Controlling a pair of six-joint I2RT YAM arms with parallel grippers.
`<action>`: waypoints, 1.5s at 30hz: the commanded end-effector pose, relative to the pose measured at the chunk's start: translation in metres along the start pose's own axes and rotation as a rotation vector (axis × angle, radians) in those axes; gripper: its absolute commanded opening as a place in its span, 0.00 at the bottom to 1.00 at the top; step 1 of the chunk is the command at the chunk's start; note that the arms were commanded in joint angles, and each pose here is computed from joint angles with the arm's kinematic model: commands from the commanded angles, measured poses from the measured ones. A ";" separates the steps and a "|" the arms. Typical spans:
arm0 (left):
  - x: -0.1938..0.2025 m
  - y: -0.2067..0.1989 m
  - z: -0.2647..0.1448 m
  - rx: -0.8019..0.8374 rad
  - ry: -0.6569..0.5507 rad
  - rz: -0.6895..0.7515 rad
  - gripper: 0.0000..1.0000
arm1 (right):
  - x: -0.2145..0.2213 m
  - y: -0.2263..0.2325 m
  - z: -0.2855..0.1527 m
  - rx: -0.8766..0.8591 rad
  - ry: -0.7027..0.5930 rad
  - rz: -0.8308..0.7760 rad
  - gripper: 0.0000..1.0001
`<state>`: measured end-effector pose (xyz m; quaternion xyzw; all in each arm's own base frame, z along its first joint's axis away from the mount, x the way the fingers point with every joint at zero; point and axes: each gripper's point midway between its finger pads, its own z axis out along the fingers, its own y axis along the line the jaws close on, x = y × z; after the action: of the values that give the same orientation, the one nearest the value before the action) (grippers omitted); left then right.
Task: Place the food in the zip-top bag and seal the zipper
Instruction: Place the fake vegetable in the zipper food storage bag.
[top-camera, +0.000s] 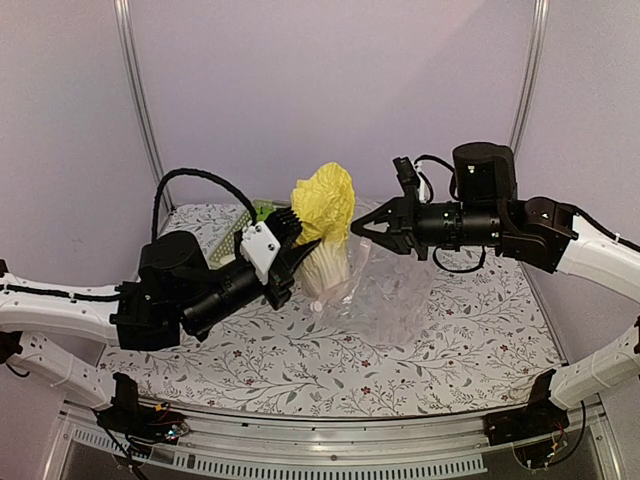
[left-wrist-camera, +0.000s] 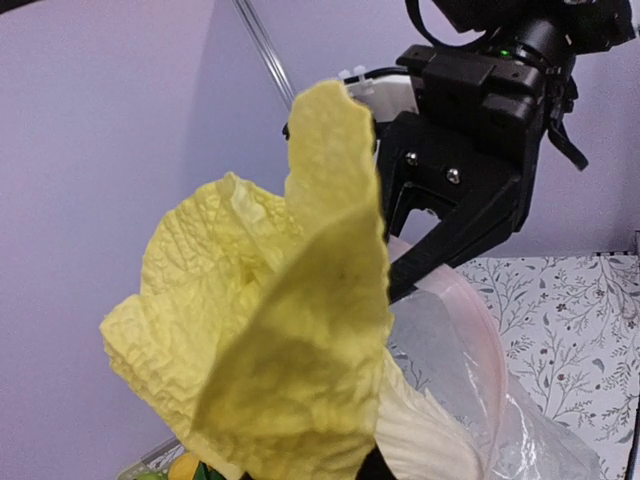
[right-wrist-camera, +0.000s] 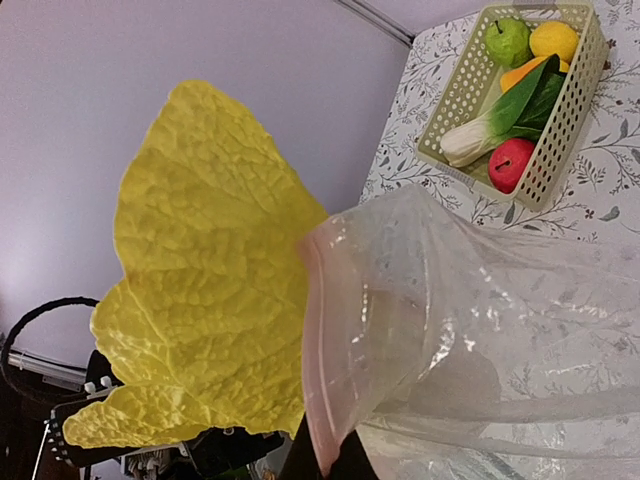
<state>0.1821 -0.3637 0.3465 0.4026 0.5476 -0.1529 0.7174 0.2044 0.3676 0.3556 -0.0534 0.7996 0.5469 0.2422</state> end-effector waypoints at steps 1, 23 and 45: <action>-0.009 -0.023 0.009 0.102 -0.024 -0.111 0.00 | -0.005 0.000 0.001 -0.008 -0.033 -0.001 0.00; -0.033 0.006 0.014 -0.032 -0.180 -0.622 0.00 | -0.019 -0.038 -0.003 0.055 -0.210 0.103 0.00; 0.016 -0.018 0.036 -0.084 0.018 -0.500 0.00 | -0.032 -0.024 -0.008 -0.061 -0.295 0.201 0.00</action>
<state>0.2000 -0.3880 0.3364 0.2200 0.6279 -0.3155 0.6766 0.2378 0.3484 0.3238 0.0879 0.7757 0.5561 0.2853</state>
